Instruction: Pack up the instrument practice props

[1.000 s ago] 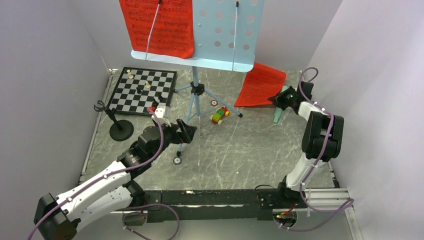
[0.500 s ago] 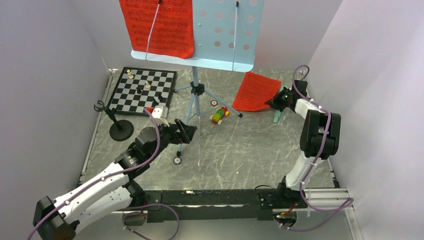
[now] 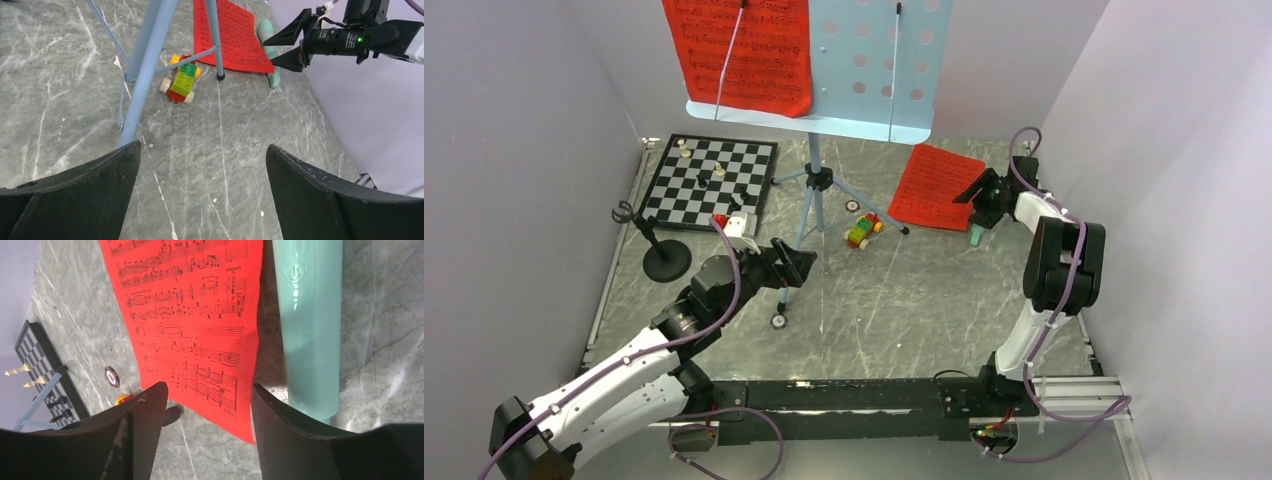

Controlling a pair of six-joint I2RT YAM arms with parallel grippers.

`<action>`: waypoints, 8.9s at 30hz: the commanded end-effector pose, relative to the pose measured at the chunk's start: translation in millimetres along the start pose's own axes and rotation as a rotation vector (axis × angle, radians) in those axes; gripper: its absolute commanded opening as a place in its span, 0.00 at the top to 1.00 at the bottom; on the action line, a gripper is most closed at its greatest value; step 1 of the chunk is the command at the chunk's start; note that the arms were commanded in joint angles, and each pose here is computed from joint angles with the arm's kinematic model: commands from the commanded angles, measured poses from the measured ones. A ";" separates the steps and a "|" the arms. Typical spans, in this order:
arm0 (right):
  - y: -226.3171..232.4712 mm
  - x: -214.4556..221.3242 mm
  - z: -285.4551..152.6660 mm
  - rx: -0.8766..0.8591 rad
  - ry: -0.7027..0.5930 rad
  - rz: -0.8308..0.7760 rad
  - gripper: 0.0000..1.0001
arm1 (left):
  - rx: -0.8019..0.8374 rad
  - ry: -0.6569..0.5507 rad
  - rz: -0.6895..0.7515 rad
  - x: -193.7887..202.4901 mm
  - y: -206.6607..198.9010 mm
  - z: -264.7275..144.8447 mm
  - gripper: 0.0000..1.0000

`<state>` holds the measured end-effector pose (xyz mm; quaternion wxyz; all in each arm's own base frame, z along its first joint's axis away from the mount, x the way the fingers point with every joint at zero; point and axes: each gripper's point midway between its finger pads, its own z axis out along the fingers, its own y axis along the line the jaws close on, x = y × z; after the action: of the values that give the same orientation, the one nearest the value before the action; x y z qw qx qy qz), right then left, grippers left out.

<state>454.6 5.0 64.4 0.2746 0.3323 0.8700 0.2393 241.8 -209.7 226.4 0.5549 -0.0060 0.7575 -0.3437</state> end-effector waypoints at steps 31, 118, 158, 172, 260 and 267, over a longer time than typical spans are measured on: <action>155.3 145.2 -223.9 -0.582 -0.451 -0.697 0.27 | 0.041 -0.456 0.274 -171.1 -45.5 -85.6 0.01; 468.5 167.8 -308.3 -0.654 -0.792 -0.608 0.56 | -0.019 -0.755 0.705 -346.9 -88.9 -71.0 0.05; 458.0 178.2 -325.9 -0.689 -0.748 -0.722 1.00 | -0.071 -0.811 0.850 -388.1 -96.0 -17.9 0.19; 456.5 177.5 -329.1 -0.701 -0.753 -0.724 1.00 | -0.017 -0.812 0.860 -386.2 -105.2 -15.7 0.59; 434.3 151.4 -379.8 -0.731 -0.803 -0.686 1.00 | -0.069 -0.843 0.962 -361.0 -95.0 -37.7 1.00; 412.6 135.1 -415.0 -0.741 -0.818 -0.680 1.00 | -0.064 -0.839 0.951 -360.9 -95.2 -34.9 1.00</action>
<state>308.5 307.4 549.8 0.7277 -0.0197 0.6296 0.2715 338.9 -132.5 550.8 0.8700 0.2033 0.4492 0.0026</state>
